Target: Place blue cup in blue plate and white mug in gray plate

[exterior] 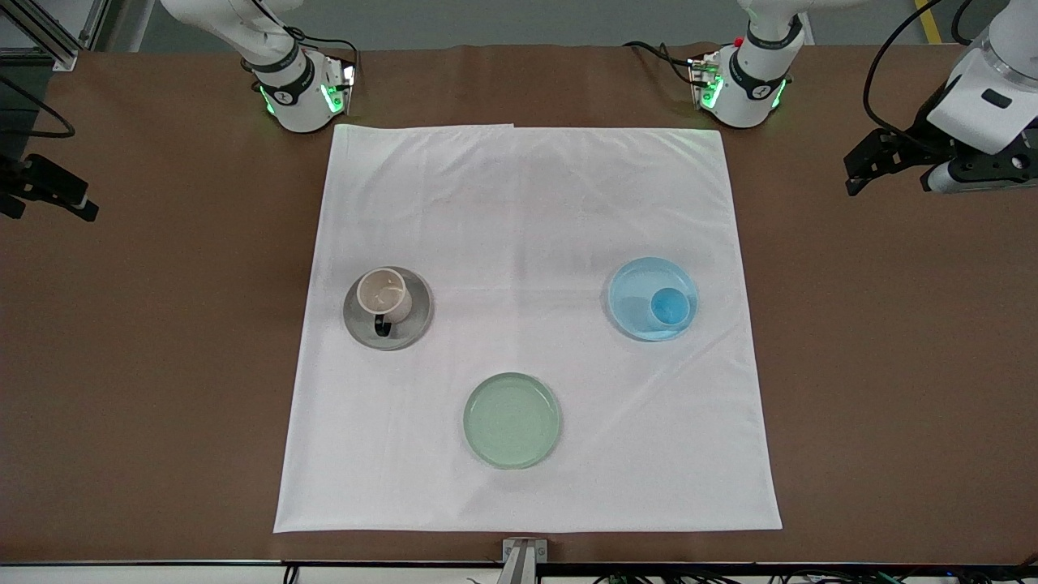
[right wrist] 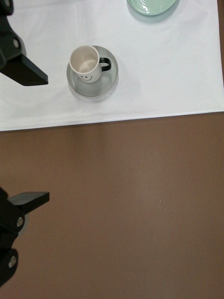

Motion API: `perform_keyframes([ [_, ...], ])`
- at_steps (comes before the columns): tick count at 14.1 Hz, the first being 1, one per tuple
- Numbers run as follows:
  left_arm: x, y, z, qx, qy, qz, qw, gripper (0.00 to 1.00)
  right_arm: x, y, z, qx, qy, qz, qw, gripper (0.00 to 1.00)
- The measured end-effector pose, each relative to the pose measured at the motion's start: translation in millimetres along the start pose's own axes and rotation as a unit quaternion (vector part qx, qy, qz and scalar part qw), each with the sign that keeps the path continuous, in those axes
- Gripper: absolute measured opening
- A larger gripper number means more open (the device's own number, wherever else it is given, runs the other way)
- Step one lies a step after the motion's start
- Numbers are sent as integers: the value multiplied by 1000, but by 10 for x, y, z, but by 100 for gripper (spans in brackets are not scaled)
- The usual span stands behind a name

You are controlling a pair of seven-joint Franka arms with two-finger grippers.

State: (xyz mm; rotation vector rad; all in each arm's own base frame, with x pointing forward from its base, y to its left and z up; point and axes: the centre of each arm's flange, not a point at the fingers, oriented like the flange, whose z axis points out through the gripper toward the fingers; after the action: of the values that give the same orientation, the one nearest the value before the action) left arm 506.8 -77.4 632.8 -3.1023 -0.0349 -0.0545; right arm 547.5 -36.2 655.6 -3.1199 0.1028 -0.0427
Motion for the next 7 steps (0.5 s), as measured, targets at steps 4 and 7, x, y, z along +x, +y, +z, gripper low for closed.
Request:
perform_keyframes([
  [4, -15, -25, 16, -8, -10, -4, 1000, 100, 4, 7, 5, 0, 0, 1, 1000, 100],
  [7, -25, -93, 26, -11, -20, -5, 1000, 100, 10, 7, 14, 0, -1, 1, 1000, 100],
])
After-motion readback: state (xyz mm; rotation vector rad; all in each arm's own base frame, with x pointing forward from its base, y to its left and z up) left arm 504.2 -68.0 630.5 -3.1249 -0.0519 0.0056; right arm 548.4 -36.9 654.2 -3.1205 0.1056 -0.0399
